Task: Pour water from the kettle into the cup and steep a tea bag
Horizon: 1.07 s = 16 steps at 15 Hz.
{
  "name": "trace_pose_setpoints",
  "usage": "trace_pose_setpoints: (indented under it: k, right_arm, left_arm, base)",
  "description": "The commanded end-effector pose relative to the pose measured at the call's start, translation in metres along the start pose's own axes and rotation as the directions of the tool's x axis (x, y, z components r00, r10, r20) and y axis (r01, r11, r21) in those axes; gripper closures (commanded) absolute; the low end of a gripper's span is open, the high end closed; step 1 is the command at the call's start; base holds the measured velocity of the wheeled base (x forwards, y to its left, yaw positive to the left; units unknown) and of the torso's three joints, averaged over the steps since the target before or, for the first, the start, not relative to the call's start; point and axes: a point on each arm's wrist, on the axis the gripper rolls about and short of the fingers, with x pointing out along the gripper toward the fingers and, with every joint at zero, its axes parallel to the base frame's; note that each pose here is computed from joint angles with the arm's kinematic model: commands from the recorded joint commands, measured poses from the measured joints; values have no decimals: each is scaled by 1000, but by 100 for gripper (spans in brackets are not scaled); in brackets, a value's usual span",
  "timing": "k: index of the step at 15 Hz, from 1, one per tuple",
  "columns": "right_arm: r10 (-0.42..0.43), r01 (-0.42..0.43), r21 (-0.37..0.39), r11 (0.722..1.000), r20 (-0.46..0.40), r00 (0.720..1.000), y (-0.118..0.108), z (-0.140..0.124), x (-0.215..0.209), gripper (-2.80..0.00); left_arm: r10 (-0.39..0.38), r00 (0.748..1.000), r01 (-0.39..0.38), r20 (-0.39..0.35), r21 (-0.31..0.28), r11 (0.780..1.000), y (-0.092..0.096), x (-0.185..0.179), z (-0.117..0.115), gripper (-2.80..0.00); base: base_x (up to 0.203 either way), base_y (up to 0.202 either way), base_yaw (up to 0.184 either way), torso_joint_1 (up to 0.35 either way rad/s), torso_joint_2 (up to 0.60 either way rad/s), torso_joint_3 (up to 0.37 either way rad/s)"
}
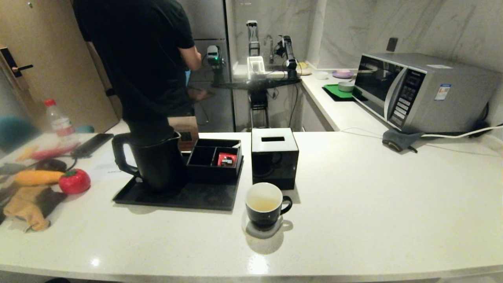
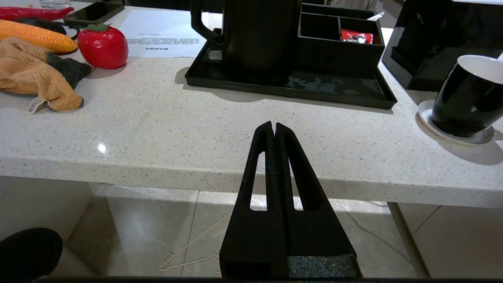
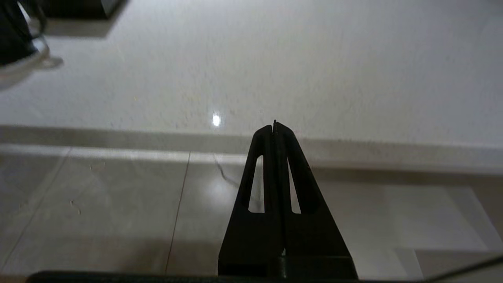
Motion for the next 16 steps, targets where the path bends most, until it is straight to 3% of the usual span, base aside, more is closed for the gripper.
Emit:
trace_pose_setpoints:
  k: [1, 10, 14, 16]
  right_arm:
    - [-2, 2, -3, 1000, 141, 990, 0, -4, -10, 0]
    - [-23, 23, 2, 1000, 147, 989, 0, -4, -11, 0]
    - [-46, 28, 119, 993, 152, 987, -1, -4, -11, 0]
    - [-56, 35, 135, 990, 153, 987, -1, -4, -11, 0]
  left_arm:
    - [1, 1000, -1, 1, 0, 1000, 0, 0, 0, 0]
    - [1, 1000, -1, 1, 0, 1000, 0, 0, 0, 0]
    - [1, 1000, -1, 1, 0, 1000, 0, 0, 0, 0]
    - [1, 1000, -1, 1, 0, 1000, 0, 0, 0, 0]
  base:
    - [0, 0, 0, 0, 0, 0]
    - [0, 0, 0, 0, 0, 0]
    - [0, 0, 0, 0, 0, 0]
    - [0, 0, 0, 0, 0, 0]
